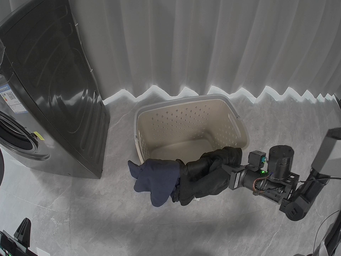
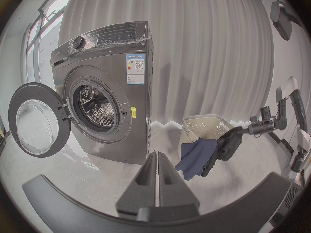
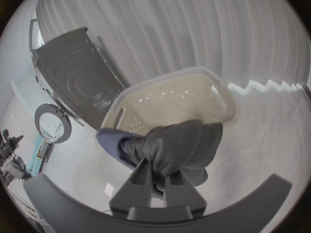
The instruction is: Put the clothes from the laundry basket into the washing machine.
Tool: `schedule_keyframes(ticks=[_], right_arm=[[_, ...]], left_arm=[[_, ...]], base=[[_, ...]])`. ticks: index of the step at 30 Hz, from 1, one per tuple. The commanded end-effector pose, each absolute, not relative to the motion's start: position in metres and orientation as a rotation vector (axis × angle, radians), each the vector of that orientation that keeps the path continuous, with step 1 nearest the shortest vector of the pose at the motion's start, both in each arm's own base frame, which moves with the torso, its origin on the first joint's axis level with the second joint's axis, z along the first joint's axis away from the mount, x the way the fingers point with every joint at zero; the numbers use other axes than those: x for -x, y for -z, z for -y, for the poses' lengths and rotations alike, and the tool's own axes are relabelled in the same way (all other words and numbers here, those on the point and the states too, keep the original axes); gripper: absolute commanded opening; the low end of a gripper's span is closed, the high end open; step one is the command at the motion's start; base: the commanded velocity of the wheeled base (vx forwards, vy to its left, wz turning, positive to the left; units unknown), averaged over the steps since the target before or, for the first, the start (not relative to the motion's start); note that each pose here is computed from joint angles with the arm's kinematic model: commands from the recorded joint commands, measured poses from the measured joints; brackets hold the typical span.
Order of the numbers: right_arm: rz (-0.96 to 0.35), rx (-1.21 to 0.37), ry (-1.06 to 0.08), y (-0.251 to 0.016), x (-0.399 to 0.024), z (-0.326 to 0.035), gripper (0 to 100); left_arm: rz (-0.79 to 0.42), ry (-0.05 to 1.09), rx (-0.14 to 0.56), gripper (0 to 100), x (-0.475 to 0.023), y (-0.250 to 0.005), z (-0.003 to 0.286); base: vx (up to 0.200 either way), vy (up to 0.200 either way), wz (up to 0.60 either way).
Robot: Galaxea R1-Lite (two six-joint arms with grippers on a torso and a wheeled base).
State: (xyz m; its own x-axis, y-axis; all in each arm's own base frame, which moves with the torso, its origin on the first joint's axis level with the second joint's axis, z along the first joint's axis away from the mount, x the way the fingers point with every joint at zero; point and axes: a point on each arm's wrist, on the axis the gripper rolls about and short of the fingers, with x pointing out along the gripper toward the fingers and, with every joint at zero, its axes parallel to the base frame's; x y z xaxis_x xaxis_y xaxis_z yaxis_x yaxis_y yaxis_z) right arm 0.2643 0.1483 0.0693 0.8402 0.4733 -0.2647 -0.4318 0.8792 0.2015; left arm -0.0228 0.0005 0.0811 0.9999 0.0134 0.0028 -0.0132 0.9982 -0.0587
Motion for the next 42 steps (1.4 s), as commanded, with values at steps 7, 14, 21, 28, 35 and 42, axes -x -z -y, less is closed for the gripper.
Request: schedule_keyframes(ticks=[7, 14, 21, 28, 35, 42], right_arm=[[0.075, -0.223, -0.579, -0.194, -0.201, -0.133, 0], [0.141, -0.197, -0.589, -0.216, -0.190, -0.128, 0], [0.156, -0.200, -0.596, -0.221, -0.184, -0.125, 0], [0.136, -0.198, -0.612, -0.218, -0.181, -0.128, 0], [0.131, -0.204, -0.626, -0.217, -0.180, -0.130, 0], [0.127, -0.209, -0.638, -0.215, -0.178, -0.133, 0]], left_arm=[[-0.003, -0.011, 0.058, 0, 0.022, -0.076, -0.001], [-0.003, -0.011, 0.057, 0, 0.022, -0.076, -0.001], [-0.003, -0.011, 0.057, 0, 0.022, -0.076, -0.001], [-0.003, -0.011, 0.058, 0, 0.022, -0.076, -0.001], [-0.003, -0.011, 0.058, 0, 0.022, -0.076, -0.001], [-0.003, -0.011, 0.058, 0, 0.022, -0.076, -0.001]], base=[[0.000, 0.000, 0.00], [0.000, 0.000, 0.00], [-0.143, 0.000, 0.00], [-0.200, 0.000, 0.00], [-0.086, 0.000, 0.00], [0.000, 0.143, 0.00]])
